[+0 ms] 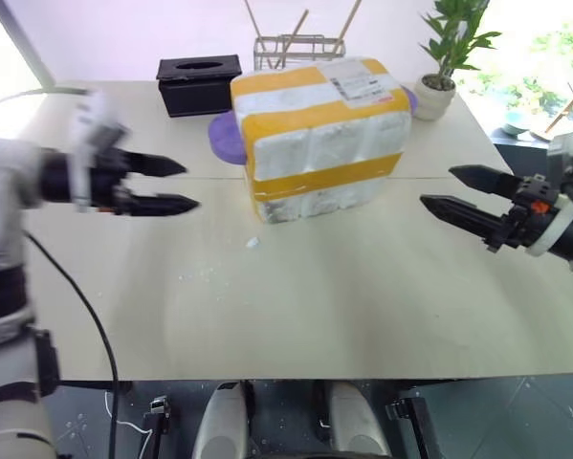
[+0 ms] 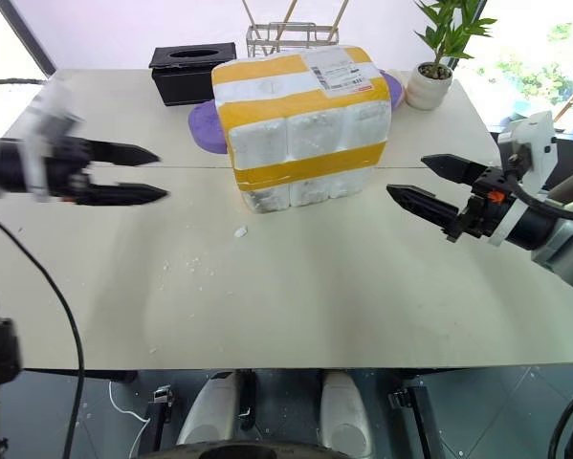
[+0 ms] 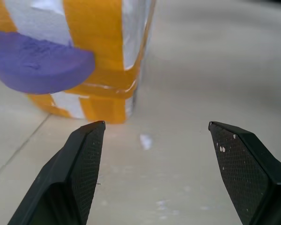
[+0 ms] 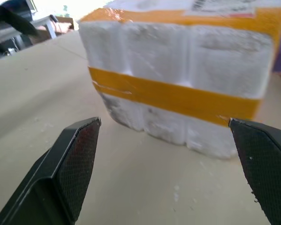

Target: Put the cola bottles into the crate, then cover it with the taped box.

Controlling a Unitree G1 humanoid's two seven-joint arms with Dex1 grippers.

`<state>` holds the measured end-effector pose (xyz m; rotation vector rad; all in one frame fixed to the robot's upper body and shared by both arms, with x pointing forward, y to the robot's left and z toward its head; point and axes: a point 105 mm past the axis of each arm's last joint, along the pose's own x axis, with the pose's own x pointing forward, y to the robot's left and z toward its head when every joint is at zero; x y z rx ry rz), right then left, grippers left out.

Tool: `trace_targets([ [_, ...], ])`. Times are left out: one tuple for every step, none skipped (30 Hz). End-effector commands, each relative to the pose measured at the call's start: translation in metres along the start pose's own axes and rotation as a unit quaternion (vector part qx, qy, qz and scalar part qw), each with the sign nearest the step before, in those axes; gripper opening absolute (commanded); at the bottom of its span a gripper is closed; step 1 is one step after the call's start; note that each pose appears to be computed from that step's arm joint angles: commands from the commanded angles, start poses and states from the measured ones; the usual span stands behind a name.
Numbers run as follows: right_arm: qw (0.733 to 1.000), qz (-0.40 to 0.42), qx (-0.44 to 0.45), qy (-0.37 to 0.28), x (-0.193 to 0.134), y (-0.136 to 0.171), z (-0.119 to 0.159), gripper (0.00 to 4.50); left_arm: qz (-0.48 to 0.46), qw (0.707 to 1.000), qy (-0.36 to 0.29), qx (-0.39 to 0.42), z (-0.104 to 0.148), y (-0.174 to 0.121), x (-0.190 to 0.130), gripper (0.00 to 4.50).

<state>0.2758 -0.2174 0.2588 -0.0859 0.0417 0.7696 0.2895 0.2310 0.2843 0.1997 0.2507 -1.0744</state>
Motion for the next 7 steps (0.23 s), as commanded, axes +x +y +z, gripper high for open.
trace_targets([
  [0.999,0.009,-0.034,-0.007,-0.001,-0.005,0.013,4.50,-0.001,0.998,-0.042,-0.038,0.007,0.005,-0.031,3.68],
  [0.999,0.010,-0.035,-0.006,0.000,-0.006,0.014,4.50,-0.001,0.998,-0.044,-0.042,0.008,0.005,-0.035,3.68],
  [0.999,0.010,-0.036,-0.005,0.000,-0.007,0.014,4.50,-0.003,0.998,-0.046,-0.045,0.010,0.005,-0.038,3.68],
  [0.999,0.015,-0.037,-0.005,0.001,-0.008,0.014,4.50,-0.003,0.998,-0.045,-0.050,0.011,0.005,-0.041,3.68],
  [0.999,0.024,-0.037,-0.004,0.003,-0.006,0.015,4.50,0.005,0.998,-0.033,-0.047,0.008,0.007,-0.043,3.68],
  [0.999,0.030,-0.037,-0.004,0.004,-0.005,0.015,4.50,0.010,0.999,-0.019,-0.044,0.004,0.007,-0.044,3.68],
  [0.999,0.037,-0.036,-0.004,0.006,-0.005,0.015,4.50,0.017,0.999,0.003,-0.039,-0.002,0.009,-0.044,3.68],
])
